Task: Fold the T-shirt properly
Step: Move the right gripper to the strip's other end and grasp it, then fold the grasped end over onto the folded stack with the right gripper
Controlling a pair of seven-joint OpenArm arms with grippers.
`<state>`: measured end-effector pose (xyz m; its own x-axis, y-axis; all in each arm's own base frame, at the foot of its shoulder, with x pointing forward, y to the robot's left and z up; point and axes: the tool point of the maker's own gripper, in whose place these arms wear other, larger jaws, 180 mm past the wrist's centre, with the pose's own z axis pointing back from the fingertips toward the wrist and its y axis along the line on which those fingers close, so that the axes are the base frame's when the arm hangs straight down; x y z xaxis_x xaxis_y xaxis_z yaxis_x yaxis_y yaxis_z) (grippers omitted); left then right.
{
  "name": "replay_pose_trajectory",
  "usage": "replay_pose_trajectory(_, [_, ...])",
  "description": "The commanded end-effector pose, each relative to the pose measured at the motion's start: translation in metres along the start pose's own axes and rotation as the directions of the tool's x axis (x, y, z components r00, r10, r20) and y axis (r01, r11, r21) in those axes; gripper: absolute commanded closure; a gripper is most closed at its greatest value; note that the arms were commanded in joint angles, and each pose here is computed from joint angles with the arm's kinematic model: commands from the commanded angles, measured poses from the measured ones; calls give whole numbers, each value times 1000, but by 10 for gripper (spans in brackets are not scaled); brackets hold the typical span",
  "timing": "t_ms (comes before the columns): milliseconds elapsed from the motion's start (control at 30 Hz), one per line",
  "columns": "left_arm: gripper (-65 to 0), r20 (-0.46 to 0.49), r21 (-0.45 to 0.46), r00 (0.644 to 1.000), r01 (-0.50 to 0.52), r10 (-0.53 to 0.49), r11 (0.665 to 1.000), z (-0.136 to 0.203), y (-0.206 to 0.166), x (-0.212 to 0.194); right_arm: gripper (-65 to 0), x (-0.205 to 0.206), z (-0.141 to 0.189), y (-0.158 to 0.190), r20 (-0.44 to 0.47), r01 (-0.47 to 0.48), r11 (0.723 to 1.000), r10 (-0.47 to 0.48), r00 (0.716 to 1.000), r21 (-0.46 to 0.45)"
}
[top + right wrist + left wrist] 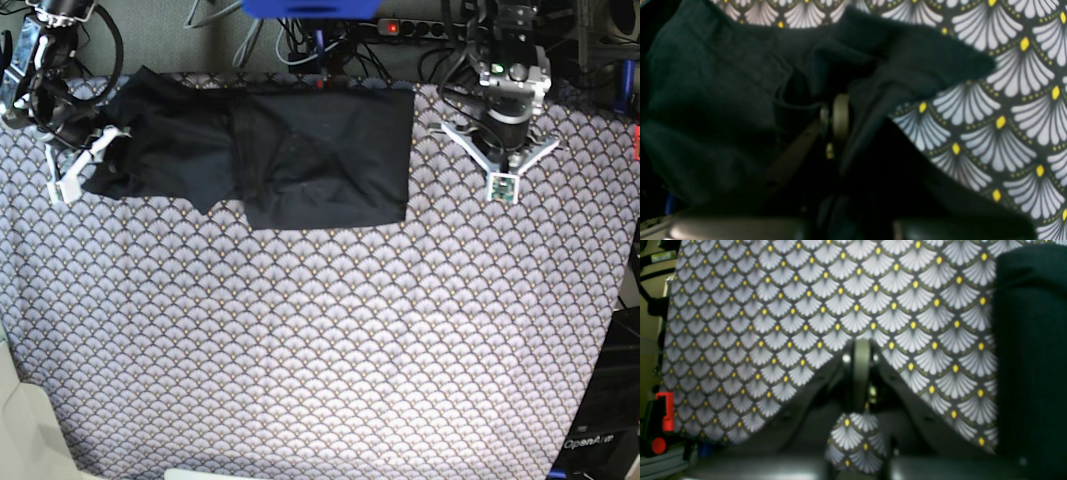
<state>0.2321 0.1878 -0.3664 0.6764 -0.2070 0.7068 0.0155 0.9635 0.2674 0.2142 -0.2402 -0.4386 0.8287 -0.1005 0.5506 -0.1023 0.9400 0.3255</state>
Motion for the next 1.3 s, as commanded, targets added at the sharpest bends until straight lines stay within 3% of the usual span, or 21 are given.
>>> replay_pose_trajectory(0, [0, 39, 13, 999, 0, -1, 1000, 3, 4, 10, 0, -31, -1, 1, -145, -24, 1000, 23, 989, -10])
replay_pose_trajectory(200, [0, 35, 32, 999, -6, 4, 999, 3, 11, 9, 0, 8, 23, 10, -63, -167, 985, 164, 985, -49])
replay_pose_trajectory(400, [0, 34, 99, 999, -33, 30, 995, 5, 38, 7, 0, 47, 57, 47, 42, -340, 937, 344, 938, -84])
replay_pose_trajectory(733, [0, 11, 191, 999, -54, 53, 980, 10, 74, -5, 0, 44, 45, 75, -5, -315, 948, 315, 949, -43])
replay_pose_trajectory(967, [0, -51, 150, 998, 31, -23, 988, 15, 96, -23, 0, 45, 22, 126, 49, -295, 953, 291, 955, 77])
replay_pose_trajectory(1267, [0, -102, 148, 990, 113, -99, 983, 25, 137, -36, 0, 72, 4, 192, 155, -338, 917, 310, 938, 213])
